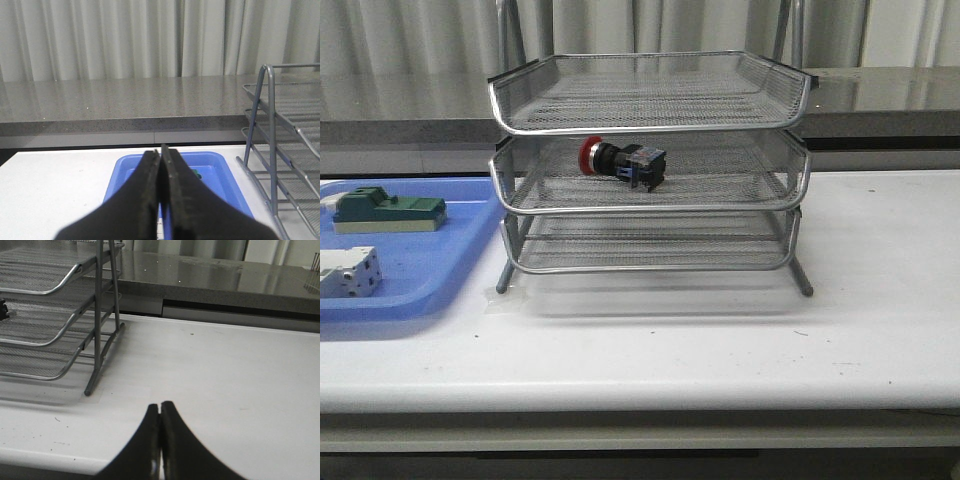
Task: Place button on rack with both arms
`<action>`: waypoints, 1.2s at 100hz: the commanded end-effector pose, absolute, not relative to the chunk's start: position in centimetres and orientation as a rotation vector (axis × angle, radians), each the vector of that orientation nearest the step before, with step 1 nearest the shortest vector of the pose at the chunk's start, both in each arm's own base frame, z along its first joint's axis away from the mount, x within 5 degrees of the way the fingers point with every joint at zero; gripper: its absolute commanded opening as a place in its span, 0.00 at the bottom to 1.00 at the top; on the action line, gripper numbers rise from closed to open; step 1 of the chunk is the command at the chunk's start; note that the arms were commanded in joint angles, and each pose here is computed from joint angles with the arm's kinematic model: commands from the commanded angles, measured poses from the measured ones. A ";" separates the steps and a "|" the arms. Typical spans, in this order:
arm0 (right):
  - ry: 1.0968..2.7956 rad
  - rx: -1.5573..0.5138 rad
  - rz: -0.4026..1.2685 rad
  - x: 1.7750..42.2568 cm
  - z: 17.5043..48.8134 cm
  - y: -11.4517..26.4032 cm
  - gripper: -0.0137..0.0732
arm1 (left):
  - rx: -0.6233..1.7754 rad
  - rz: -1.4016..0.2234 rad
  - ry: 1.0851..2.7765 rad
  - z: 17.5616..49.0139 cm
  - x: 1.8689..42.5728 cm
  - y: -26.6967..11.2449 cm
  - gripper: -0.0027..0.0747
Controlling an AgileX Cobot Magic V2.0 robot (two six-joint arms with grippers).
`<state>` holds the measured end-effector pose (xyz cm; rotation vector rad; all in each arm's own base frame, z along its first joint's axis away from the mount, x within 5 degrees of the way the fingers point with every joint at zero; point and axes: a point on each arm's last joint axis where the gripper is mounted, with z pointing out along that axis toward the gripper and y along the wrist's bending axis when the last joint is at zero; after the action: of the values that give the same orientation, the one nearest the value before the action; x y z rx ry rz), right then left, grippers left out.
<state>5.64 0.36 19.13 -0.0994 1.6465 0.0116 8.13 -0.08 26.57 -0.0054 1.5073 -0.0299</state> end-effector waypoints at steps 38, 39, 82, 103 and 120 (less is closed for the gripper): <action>1.547 -0.099 0.003 5.5 19.9 0.4 0.04 | 0.098 0.014 1.479 26.6 7.1 -0.4 0.01; 1.547 -0.099 0.003 5.5 19.9 0.4 0.04 | 0.097 0.013 1.479 26.5 7.1 -0.4 0.01; 1.547 -0.099 0.003 5.5 19.9 0.4 0.04 | -0.001 -0.003 1.462 21.5 5.6 0.0 0.01; 1.547 -0.099 0.003 5.5 19.9 0.4 0.04 | -0.029 -0.009 1.457 20.5 5.5 0.1 0.01; 1.547 -0.099 0.003 5.5 19.9 0.4 0.04 | -0.029 -0.007 1.475 20.3 5.5 0.1 0.01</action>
<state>5.64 0.36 19.15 -0.0993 1.6443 0.0117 5.62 0.12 20.71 -0.0279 1.5378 0.0000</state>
